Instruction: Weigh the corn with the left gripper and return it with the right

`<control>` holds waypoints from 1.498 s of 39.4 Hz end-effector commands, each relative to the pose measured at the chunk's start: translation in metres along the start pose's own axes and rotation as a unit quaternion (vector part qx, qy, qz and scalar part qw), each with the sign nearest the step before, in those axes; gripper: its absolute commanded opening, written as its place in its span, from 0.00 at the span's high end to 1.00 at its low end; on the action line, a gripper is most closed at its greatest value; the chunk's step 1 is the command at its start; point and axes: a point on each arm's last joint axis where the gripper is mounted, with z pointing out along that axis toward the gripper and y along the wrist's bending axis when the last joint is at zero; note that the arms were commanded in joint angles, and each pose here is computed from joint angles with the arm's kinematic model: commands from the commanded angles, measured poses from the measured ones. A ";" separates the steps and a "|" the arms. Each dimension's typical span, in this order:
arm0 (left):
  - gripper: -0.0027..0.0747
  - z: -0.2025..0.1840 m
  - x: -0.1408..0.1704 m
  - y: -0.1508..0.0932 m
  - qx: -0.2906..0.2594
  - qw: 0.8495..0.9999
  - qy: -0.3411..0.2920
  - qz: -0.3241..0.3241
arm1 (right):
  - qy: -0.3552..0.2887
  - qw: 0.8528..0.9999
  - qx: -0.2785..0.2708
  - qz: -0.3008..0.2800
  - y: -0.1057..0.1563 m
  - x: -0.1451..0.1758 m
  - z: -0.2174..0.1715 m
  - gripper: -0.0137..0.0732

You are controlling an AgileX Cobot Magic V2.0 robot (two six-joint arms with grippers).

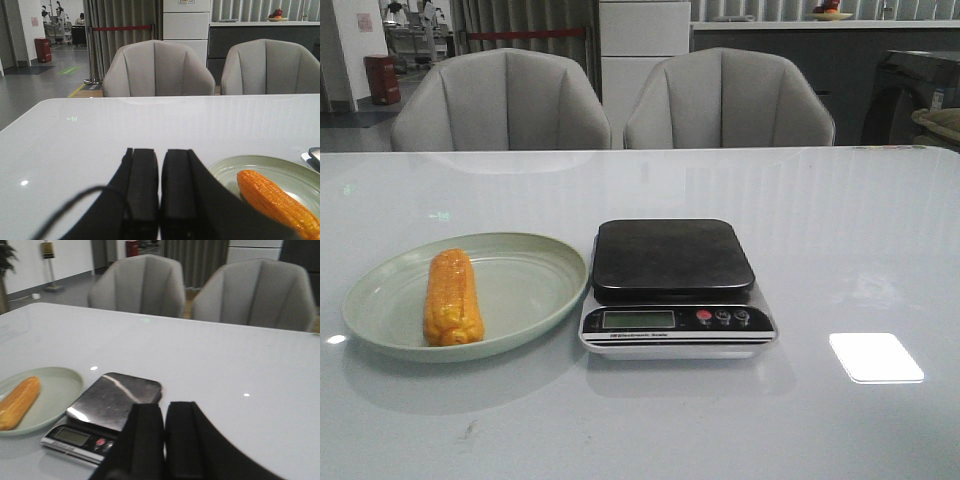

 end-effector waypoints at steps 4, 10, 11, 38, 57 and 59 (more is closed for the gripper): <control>0.82 -0.001 0.004 0.001 -0.001 1.000 -0.030 -0.006 | -0.090 0.993 0.078 -0.015 -0.010 -0.012 -0.013 0.65; 0.82 -0.001 0.004 0.001 -0.001 1.000 -0.030 -0.006 | -0.098 0.989 0.106 -0.016 -0.013 0.013 -0.021 0.65; 0.82 -0.001 0.004 0.001 -0.001 1.000 -0.030 -0.006 | -0.099 0.989 0.108 -0.016 -0.014 0.017 -0.022 0.65; 0.82 0.000 0.004 0.000 -0.001 1.000 -0.028 -0.006 | -0.119 0.982 0.133 -0.055 -0.018 0.055 -0.021 0.65; 0.82 0.000 0.004 0.000 -0.001 1.000 -0.028 -0.006 | -0.117 0.982 0.134 -0.056 -0.018 0.055 -0.021 0.65; 0.82 0.000 0.004 0.000 -0.001 1.000 -0.028 -0.006 | -0.117 0.982 0.134 -0.056 -0.018 0.055 -0.021 0.65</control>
